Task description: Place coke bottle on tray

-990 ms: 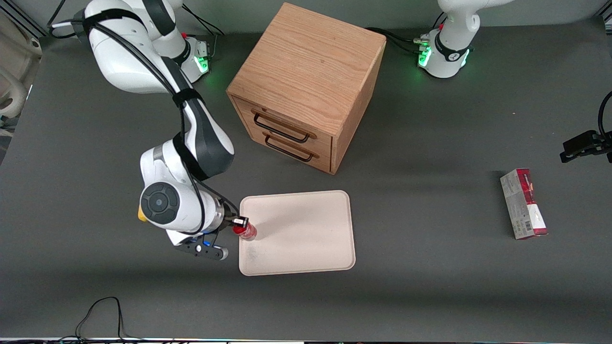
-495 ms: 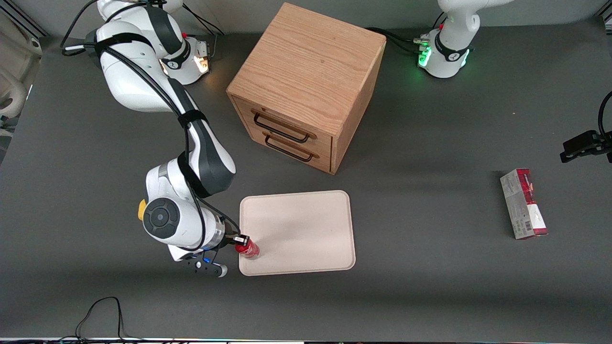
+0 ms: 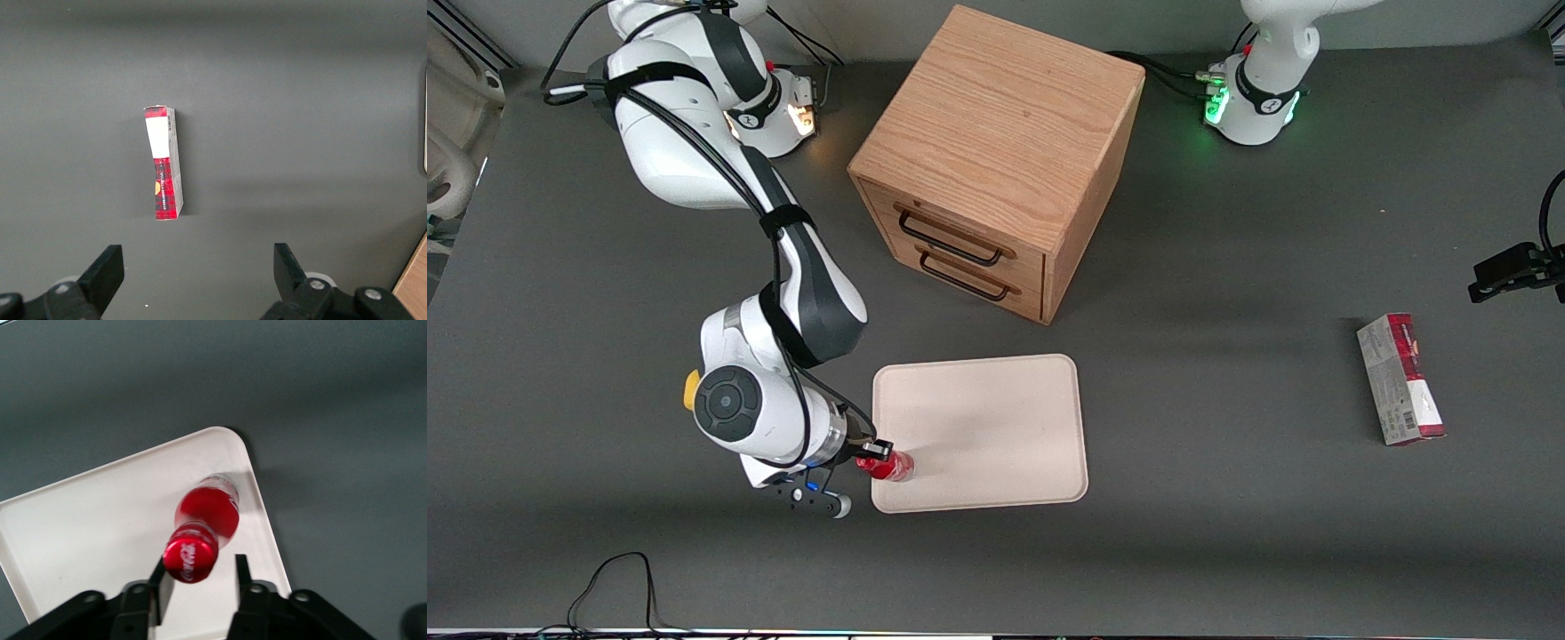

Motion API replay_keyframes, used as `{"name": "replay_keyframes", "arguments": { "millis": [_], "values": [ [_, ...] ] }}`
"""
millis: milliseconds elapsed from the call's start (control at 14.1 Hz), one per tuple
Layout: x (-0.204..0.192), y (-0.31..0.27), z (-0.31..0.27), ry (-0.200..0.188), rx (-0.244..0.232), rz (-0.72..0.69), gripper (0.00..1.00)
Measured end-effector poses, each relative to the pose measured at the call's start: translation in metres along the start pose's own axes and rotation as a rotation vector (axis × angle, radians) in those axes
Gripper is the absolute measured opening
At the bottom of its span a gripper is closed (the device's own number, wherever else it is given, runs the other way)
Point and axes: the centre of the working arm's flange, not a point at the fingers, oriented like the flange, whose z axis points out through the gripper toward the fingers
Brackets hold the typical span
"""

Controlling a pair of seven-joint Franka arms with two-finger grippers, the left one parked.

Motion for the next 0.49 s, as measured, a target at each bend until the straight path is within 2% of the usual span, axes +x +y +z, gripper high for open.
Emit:
{"name": "replay_keyframes", "arguments": {
  "millis": [354,495],
  "values": [
    [0.000,-0.002,-0.007,0.005,0.004,-0.003,1.00],
    [-0.003,0.001,-0.017,-0.020,-0.014,-0.001,1.00]
  ]
}}
